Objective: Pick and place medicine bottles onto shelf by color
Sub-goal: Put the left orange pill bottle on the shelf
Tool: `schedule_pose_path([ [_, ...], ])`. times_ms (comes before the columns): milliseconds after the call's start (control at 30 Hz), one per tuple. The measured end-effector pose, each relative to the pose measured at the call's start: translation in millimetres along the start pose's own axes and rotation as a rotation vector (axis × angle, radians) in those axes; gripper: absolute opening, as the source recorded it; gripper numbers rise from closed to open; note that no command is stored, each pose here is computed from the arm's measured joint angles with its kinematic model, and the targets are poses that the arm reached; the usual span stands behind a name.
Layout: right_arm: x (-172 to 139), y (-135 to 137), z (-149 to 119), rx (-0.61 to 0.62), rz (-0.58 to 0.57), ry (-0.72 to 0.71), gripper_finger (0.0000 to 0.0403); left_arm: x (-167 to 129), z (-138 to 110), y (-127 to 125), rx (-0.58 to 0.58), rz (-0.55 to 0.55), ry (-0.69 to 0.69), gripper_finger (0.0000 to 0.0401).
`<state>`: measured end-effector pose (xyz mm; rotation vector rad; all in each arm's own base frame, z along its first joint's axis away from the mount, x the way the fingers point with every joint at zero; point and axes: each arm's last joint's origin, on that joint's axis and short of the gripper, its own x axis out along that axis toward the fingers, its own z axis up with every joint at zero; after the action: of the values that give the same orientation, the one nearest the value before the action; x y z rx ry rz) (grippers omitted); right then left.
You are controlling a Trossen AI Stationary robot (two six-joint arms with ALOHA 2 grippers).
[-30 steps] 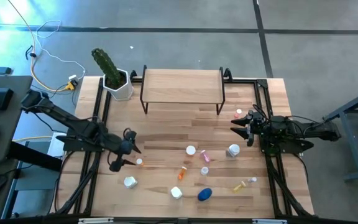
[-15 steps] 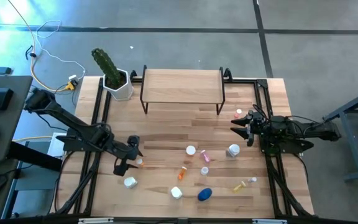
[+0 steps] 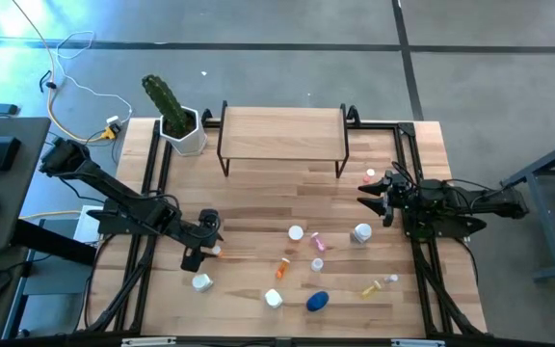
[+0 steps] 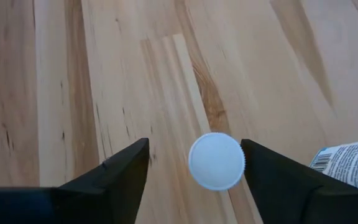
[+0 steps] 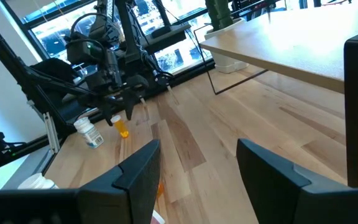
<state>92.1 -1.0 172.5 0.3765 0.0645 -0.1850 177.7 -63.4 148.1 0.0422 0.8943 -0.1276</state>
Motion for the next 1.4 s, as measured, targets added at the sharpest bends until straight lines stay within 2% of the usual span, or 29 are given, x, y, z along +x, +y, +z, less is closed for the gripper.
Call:
schedule_pose_path([
  [367, 0, 0, 0, 0.0, 0.0, 0.0, 0.0202, 0, 0, 0, 0.014, -0.016, 0.004, 0.0146],
  [533, 0, 0, 0, 0.0, 0.0, 0.0, 0.0202, 0, 0, 0, 0.014, -0.016, 0.004, 0.0119],
  [933, 0, 0, 0, 0.0, 0.0, 0.0, 0.0202, 1, 4, 16, -0.087, 0.007, 0.01, 0.0117],
  [1133, 0, 0, 0, 0.0, 0.0, 0.0, 0.0202, -8, 26, 30, -0.101, 0.039, -0.01, 0.0117],
  [1400, 0, 0, 0, 0.0, 0.0, -0.001, 0.0202, -35, 62, 56, -0.075, 0.119, 0.018, 0.0117],
])
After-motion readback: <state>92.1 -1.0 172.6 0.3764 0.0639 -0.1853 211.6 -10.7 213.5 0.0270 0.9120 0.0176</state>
